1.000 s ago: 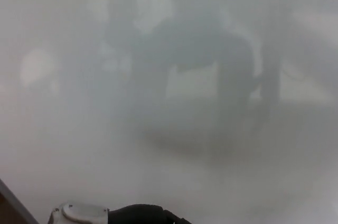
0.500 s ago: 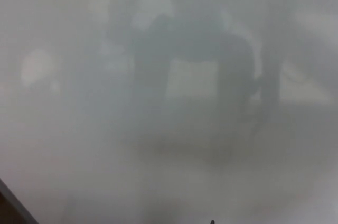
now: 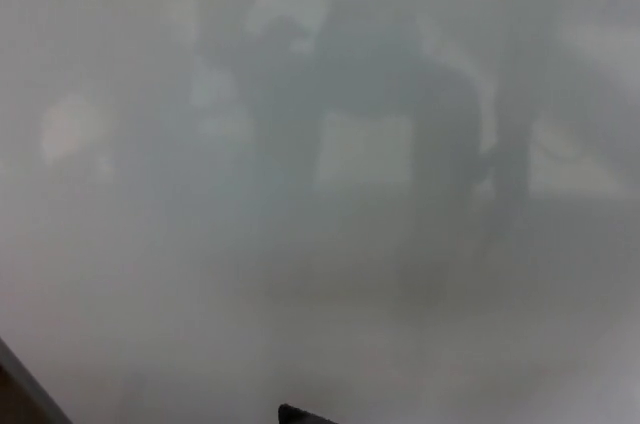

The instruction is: A magnetic marker holder is on the left hand side of the white board, the robot put the index and middle finger into the opening of the container and pull off the magnetic holder and hand it to a human on the left hand side.

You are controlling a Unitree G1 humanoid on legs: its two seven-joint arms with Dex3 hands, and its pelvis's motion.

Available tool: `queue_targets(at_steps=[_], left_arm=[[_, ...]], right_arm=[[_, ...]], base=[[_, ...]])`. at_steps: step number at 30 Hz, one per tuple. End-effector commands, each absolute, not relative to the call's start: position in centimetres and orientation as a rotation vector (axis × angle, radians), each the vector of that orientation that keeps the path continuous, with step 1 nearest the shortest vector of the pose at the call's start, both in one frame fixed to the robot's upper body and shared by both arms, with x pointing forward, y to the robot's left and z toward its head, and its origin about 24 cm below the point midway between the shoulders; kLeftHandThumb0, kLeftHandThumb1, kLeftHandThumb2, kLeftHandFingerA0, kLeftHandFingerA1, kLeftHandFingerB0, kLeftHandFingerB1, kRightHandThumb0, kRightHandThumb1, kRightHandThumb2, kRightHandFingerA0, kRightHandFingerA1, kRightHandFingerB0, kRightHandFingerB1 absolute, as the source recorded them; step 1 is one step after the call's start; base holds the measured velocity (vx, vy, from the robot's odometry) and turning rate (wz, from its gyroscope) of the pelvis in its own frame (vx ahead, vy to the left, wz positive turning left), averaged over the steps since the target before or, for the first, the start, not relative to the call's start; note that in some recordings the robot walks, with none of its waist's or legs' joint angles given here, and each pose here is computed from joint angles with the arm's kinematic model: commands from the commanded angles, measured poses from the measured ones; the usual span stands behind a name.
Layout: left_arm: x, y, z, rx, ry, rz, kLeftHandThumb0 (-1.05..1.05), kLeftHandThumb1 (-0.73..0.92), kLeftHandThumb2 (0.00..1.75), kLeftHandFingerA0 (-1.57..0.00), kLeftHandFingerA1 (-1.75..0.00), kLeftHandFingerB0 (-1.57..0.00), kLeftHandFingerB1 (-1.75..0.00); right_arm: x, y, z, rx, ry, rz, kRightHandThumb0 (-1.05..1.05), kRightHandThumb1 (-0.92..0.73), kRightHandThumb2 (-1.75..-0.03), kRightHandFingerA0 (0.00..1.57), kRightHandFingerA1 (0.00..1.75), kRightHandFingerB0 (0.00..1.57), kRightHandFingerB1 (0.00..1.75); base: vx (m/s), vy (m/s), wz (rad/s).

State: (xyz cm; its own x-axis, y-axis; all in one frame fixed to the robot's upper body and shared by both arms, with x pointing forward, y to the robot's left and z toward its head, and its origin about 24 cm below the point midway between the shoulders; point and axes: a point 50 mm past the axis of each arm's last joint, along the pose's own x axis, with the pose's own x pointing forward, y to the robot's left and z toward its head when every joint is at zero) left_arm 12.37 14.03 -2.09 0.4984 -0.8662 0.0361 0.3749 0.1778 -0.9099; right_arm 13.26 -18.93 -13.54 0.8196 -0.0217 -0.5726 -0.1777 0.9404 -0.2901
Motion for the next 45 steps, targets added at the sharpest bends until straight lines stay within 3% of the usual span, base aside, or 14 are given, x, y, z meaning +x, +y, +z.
queue_targets(at_steps=[1, 4, 9, 23, 24, 25, 28, 29, 30, 31, 33, 40, 41, 45], left_arm=[[10.4, 11.5, 0.4, -1.488, 0.416, -0.705, -0.54, 0.85, 0.66, -0.77, -0.72, -0.61, -0.39], [10.6, 11.8, 0.5, -1.503, 0.367, -0.742, -0.62, 0.82, 0.66, -0.61, -0.43, -0.37, -0.33], [12.0, 12.4, 0.6, -1.600, 0.166, -0.994, -0.79, 0.74, 0.63, -0.42, -0.36, -0.19, -0.31], [13.6, 13.2, 3.5, -1.441, -0.088, -1.182, -1.05, 0.78, 0.63, -0.48, -0.45, -0.27, -0.33], [13.7, 13.4, 3.6, -1.438, -0.093, -1.186, -1.04, 0.58, 1.01, -0.44, -0.54, -0.27, -0.45], [14.0, 13.9, 4.0, -1.410, -0.125, -1.195, -1.05, 0.77, 0.65, -0.43, -0.50, -0.28, -0.39], [15.0, 15.4, 4.8, -1.370, -0.203, -1.239, -1.05, 0.72, 0.63, -0.43, -0.52, -0.26, -0.40], [15.4, 15.9, 5.0, -1.364, -0.233, -1.246, -1.05, 0.55, 1.01, -0.40, -0.56, -0.22, -0.46], [15.7, 16.3, 5.1, -1.357, -0.262, -1.247, -1.05, 0.55, 1.01, -0.40, -0.56, -0.22, -0.46], [16.2, 17.4, 5.5, -1.350, -0.307, -1.236, -1.05, 0.72, 0.64, -0.51, -0.50, -0.27, -0.37], [16.5, 18.6, 6.3, -1.292, -0.382, -1.181, -1.05, 0.79, 0.64, -0.47, -0.48, -0.25, -0.37], [17.6, 20.8, 8.5, -1.207, -0.553, -1.133, -1.05, 0.81, 0.66, -0.45, -0.51, -0.24, -0.40], [17.8, 21.3, 8.6, -1.206, -0.579, -1.116, -1.05, 0.80, 0.66, -0.45, -0.48, -0.25, -0.38], [18.1, 22.3, 8.7, -1.209, -0.602, -1.096, -1.05, 0.79, 0.65, -0.49, -0.46, -0.28, -0.37]], right_arm=[[13.8, -19.6, -13.4, -0.372, 0.611, 0.067, -0.46, -0.79, -0.65, 0.80, 0.50, 0.22, 0.29], [13.8, -19.6, -13.4, -0.370, 0.610, 0.066, -0.46, -0.79, -0.66, 0.81, 0.51, 0.22, 0.29], [14.0, -19.7, -13.3, -0.358, 0.607, 0.059, -0.46, -0.79, -0.65, 0.81, 0.51, 0.22, 0.29], [14.5, -19.6, -13.1, -0.346, 0.587, 0.063, -0.44, -0.79, -0.66, 0.81, 0.51, 0.23, 0.29], [14.6, -19.6, -13.1, -0.347, 0.586, 0.063, -0.43, -0.79, -0.66, 0.81, 0.51, 0.23, 0.29], [14.7, -19.6, -13.0, -0.349, 0.584, 0.064, -0.44, -0.78, -0.66, 0.82, 0.52, 0.23, 0.30], [15.0, -19.6, -12.9, -0.359, 0.578, 0.067, -0.44, -0.79, -0.66, 0.81, 0.52, 0.22, 0.29], [15.1, -19.6, -12.9, -0.361, 0.576, 0.067, -0.45, -0.79, -0.66, 0.81, 0.52, 0.22, 0.29], [15.1, -19.6, -12.9, -0.362, 0.573, 0.068, -0.45, -0.79, -0.66, 0.81, 0.52, 0.22, 0.29], [15.2, -19.6, -12.8, -0.354, 0.574, 0.066, -0.52, -0.61, -0.88, 0.74, 0.63, 0.15, 0.41], [15.3, -19.5, -12.9, -0.355, 0.575, 0.067, -0.47, -0.77, -0.64, 0.81, 0.52, 0.22, 0.29], [16.0, -19.5, -12.6, -0.359, 0.556, 0.069, -0.43, -0.79, -0.66, 0.80, 0.50, 0.22, 0.29], [16.1, -19.5, -12.5, -0.368, 0.555, 0.071, -0.36, -0.58, -1.02, 0.74, 0.71, 0.06, 0.44], [16.3, -19.5, -12.5, -0.370, 0.553, 0.070, -0.38, -0.58, -1.01, 0.73, 0.71, 0.06, 0.44]], base=[[0.00, 0.000, 0.00], [0.00, 0.000, 0.00], [0.00, 0.000, 0.00], [0.00, 0.000, 0.00], [0.00, 0.000, 0.00], [0.00, 0.000, 0.00], [0.00, 0.000, 0.00], [0.00, 0.000, 0.00], [0.00, 0.000, 0.00], [0.00, 0.000, 0.00], [0.00, 0.000, 0.00], [0.00, 0.000, 0.00], [0.00, 0.000, 0.00], [0.00, 0.000, 0.00]])
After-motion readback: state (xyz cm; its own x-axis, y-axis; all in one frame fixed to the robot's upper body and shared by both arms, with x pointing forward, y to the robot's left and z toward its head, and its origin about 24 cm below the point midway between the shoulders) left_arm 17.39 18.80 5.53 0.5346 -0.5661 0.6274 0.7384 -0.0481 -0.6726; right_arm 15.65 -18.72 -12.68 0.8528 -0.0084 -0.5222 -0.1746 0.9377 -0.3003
